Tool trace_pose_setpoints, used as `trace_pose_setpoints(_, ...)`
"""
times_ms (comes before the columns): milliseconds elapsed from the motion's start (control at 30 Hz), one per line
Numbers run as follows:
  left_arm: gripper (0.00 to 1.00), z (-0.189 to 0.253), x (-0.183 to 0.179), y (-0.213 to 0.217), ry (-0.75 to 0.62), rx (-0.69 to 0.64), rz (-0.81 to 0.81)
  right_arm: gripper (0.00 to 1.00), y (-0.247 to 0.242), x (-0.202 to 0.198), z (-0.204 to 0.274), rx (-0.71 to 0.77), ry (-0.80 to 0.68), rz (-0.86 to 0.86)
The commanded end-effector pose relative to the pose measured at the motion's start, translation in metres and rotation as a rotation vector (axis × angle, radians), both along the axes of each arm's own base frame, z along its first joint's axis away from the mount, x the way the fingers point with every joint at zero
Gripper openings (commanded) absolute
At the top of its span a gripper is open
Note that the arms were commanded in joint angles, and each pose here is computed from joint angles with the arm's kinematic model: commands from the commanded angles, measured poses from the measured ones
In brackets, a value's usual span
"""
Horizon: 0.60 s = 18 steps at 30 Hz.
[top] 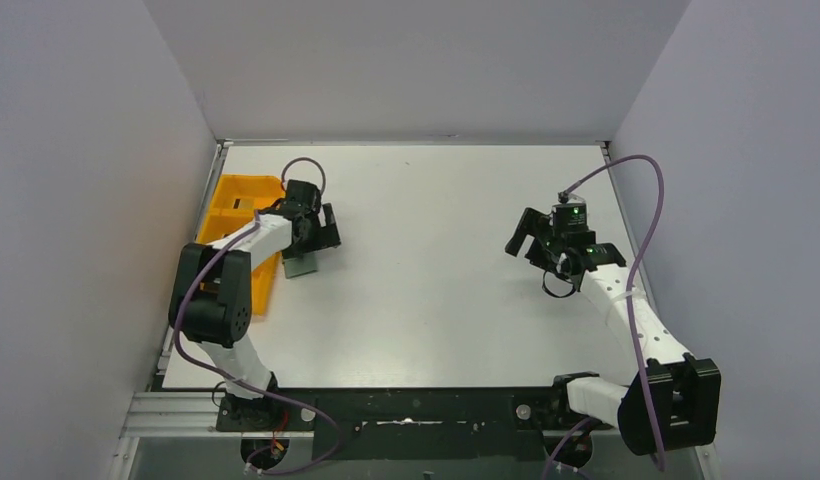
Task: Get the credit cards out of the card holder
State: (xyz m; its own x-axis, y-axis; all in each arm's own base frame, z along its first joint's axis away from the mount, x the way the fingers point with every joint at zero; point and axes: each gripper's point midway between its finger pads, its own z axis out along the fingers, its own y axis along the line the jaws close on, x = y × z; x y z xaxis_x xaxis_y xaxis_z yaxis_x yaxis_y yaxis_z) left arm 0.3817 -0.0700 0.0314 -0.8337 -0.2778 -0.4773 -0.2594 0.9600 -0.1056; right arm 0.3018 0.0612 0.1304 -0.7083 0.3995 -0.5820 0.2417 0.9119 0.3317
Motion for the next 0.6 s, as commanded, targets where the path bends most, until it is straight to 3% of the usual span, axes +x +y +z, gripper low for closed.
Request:
trace_pose_setpoints(0,0.87,-0.016,-0.034,-0.076,0.055,-0.194,-0.185,0.98,0.001,0.003,-0.001,0.016,-0.005,-0.008)
trace_pose_setpoints(333,0.81,-0.01,-0.104,-0.189,0.093,-0.322,-0.392,0.98,-0.005,0.001,-0.005,-0.002,-0.003,-0.036)
trace_pose_setpoints(567,0.8,0.039,-0.134,-0.251,0.003,-0.385,-0.514,0.98,0.001,0.004,-0.005,0.027,-0.017,-0.022)
